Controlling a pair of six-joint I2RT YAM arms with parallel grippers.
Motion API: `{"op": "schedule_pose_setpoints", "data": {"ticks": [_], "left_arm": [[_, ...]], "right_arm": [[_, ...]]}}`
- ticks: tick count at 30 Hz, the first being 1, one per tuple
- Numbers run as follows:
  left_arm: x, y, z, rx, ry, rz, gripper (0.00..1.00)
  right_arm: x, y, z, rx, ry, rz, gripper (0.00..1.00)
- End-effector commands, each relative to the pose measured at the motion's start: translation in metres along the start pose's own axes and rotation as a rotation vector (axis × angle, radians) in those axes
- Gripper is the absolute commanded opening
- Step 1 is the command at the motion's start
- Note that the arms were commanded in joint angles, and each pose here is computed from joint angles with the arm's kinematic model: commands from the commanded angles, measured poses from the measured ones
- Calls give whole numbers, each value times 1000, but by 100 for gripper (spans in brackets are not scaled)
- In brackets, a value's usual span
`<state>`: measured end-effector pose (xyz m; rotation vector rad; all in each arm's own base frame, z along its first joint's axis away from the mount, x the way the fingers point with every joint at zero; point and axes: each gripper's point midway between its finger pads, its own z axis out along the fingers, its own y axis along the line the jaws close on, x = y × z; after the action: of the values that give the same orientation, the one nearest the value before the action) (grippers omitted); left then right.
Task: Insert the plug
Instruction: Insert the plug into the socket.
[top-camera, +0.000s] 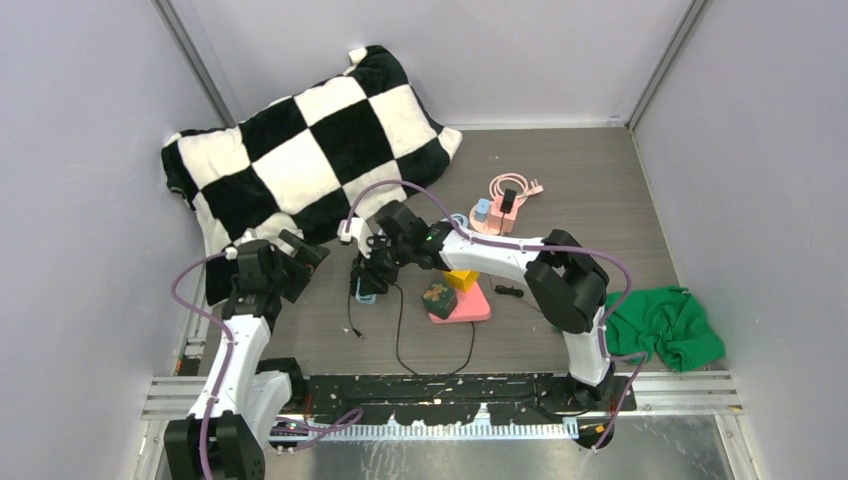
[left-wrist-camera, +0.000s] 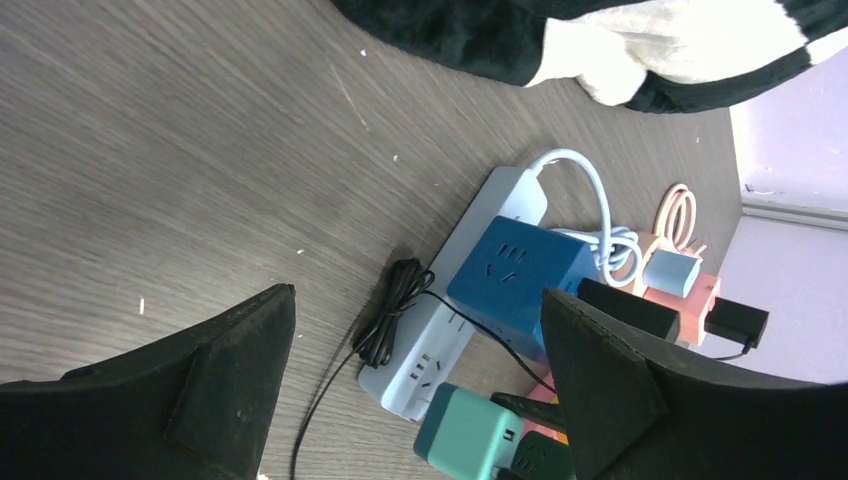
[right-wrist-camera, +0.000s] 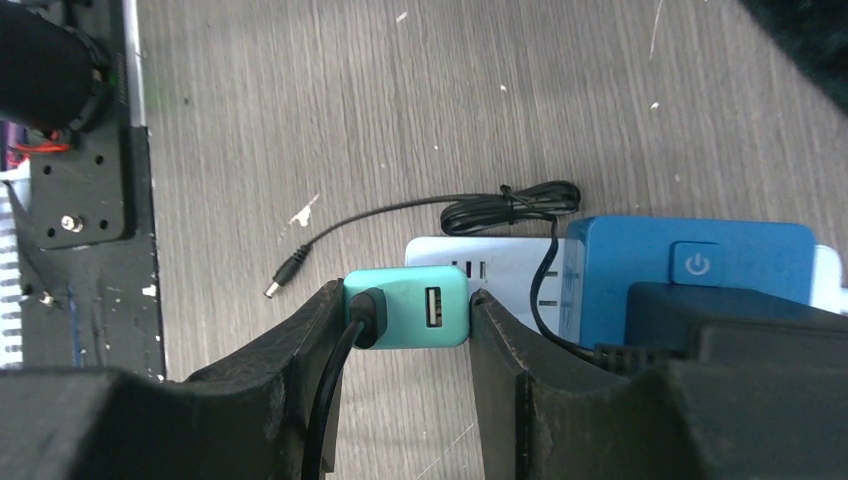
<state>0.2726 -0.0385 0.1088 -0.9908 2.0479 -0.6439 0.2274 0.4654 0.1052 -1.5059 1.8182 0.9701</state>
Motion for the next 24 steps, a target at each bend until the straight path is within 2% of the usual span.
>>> {"op": "schedule_pose_setpoints", "data": {"ticks": [1,13,24], "left_arm": [[-6,3,-2,-21,-25,-11,93],[6,6,2,-8,24,-15,93],[12,6,7,-6,63,-23,92]], "right_arm": [[-19,-8,1,11,-49,-81,22],[-19,-19,1,37,-99,-129,21],[-1,-24,8,21,-67,-114,22]]}}
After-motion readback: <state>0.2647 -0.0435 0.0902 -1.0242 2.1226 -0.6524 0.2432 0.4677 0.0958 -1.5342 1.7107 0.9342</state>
